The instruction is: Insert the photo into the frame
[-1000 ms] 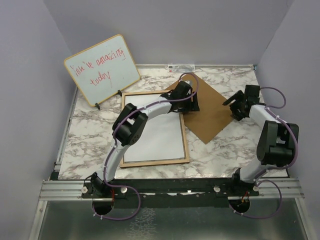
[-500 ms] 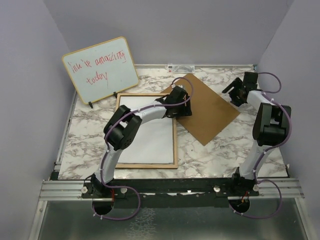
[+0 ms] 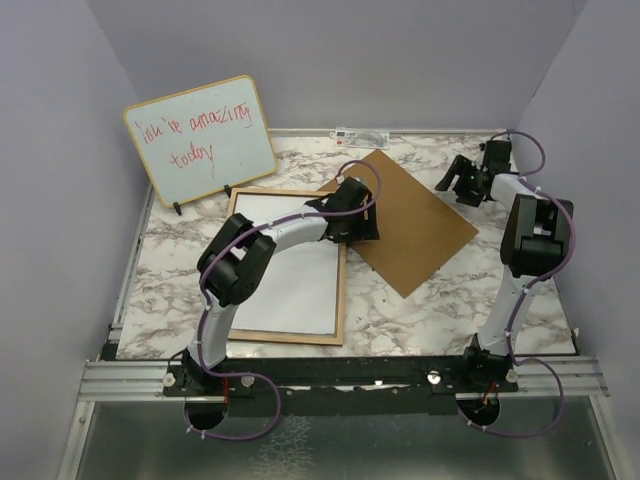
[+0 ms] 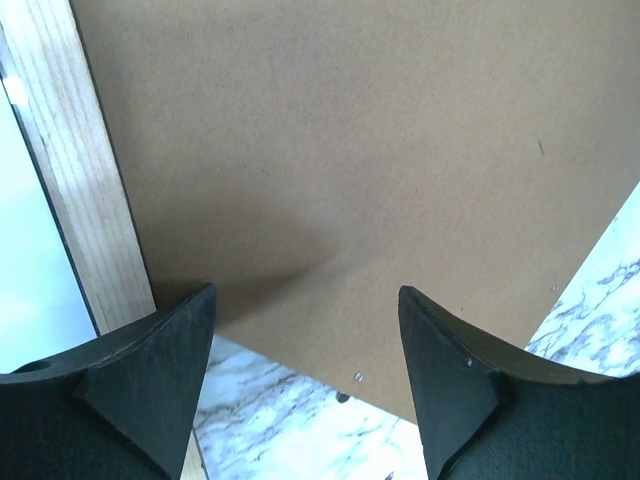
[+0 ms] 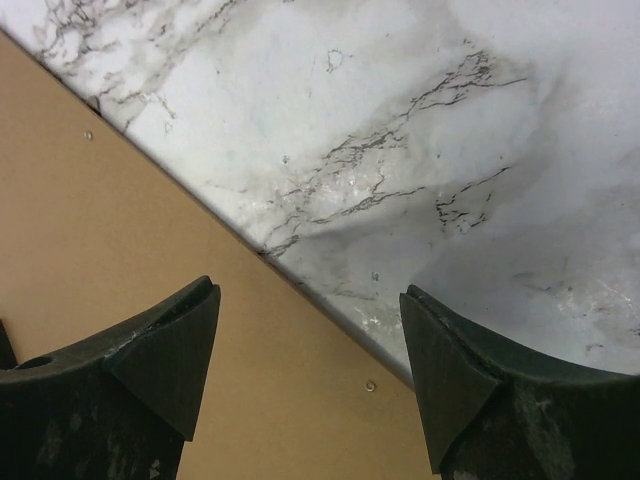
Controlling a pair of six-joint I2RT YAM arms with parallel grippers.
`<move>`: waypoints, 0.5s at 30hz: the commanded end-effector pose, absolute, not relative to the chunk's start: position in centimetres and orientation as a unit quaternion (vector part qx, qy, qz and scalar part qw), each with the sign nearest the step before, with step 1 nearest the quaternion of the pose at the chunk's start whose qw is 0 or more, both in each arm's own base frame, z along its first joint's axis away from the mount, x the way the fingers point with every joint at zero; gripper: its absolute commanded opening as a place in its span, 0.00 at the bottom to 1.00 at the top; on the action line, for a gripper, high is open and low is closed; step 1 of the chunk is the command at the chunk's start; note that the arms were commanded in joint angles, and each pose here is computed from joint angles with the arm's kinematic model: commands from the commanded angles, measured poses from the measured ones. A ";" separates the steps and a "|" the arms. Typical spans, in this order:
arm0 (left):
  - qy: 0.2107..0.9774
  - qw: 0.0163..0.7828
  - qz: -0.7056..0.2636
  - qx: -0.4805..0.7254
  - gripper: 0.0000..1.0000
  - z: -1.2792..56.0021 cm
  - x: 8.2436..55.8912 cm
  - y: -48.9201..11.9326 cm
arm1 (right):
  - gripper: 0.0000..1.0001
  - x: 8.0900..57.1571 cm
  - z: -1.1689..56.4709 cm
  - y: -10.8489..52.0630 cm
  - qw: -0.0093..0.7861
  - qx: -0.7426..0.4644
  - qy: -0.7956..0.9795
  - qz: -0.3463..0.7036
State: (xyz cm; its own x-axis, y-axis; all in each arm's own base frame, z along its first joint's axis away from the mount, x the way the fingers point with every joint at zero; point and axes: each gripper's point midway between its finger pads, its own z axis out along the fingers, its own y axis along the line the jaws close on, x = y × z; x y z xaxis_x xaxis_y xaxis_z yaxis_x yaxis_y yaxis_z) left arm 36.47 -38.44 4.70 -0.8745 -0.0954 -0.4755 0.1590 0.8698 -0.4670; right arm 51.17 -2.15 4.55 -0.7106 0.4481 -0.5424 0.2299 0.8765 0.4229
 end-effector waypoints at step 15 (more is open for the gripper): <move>0.975 0.124 -0.187 0.009 0.77 -0.7 28.8 -36.3 | 0.77 45.0 1.1 1.3 0.238 0.093 0.934 0.251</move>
State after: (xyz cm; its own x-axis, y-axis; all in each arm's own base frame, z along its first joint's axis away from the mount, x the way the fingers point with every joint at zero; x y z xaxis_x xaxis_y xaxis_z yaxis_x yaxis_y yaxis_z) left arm 31.94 -38.00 4.01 -0.9249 -0.0719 -0.3732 0.1101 0.8891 -0.4442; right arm 49.64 -0.45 3.65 -0.7833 0.3126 -0.5374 0.0576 0.8972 0.4379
